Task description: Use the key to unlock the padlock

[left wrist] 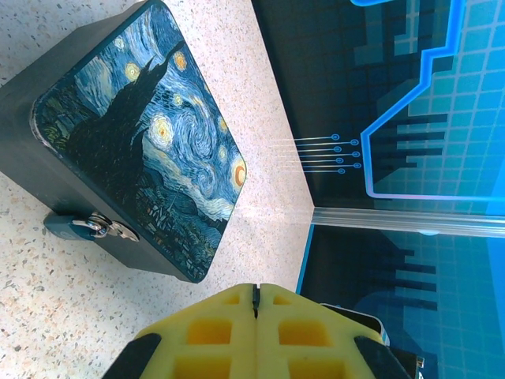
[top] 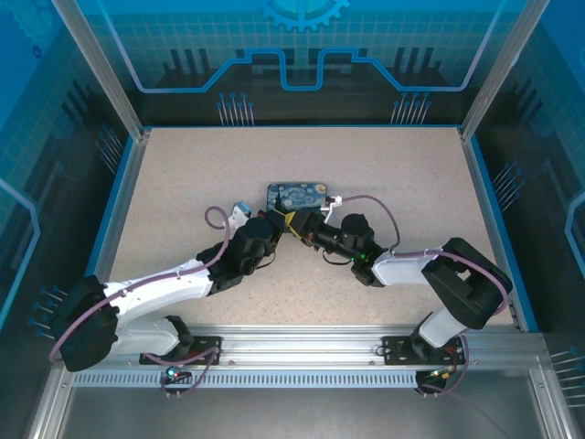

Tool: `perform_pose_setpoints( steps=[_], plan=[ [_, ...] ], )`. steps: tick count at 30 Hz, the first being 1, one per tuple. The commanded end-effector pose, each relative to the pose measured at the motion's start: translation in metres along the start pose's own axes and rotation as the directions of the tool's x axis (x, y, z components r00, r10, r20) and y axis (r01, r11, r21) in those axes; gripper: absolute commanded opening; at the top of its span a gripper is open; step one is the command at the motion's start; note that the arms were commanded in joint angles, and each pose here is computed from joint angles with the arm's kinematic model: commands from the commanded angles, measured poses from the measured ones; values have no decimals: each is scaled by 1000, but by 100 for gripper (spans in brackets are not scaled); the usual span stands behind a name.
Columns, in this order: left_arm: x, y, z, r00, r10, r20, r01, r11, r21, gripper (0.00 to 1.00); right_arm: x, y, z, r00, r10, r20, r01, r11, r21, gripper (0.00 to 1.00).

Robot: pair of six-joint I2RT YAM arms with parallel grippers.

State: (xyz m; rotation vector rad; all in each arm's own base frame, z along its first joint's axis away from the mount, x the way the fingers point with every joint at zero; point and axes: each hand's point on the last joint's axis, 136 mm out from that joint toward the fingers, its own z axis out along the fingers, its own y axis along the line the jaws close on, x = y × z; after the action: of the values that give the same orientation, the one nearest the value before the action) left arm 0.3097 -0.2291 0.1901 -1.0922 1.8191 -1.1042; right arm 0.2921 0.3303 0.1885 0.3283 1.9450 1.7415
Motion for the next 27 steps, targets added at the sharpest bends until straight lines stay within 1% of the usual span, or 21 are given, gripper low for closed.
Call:
perform_pose_setpoints(
  steps=[1,10,16,21,23,24,27],
  plan=[
    [-4,-21,0,999,-34,33,32,998,51,0,4,11,2,1000,-8,-15,7,999,-49,25],
    [-6,-22,-1,999,-32,43,30,998,54,0,6,8,-1,1000,-6,-18,5,999,-43,17],
    [-7,-22,-1,998,-32,49,29,998,55,0,7,8,-1,1000,-4,-21,3,999,-44,14],
    [-8,-23,-1,998,-33,51,30,998,57,0,7,8,-2,1000,-3,-22,2,999,-44,8],
    [-8,-24,-1,998,-35,51,32,998,59,0,7,7,-2,1000,-5,-22,4,999,-42,4],
    [-7,-24,-1,998,-34,49,31,998,60,0,8,7,-1,1000,-4,-24,3,999,-41,0],
    [-7,-27,-1,999,-24,49,20,998,67,0,7,5,-2,1000,-7,-24,6,999,-37,0]
  ],
)
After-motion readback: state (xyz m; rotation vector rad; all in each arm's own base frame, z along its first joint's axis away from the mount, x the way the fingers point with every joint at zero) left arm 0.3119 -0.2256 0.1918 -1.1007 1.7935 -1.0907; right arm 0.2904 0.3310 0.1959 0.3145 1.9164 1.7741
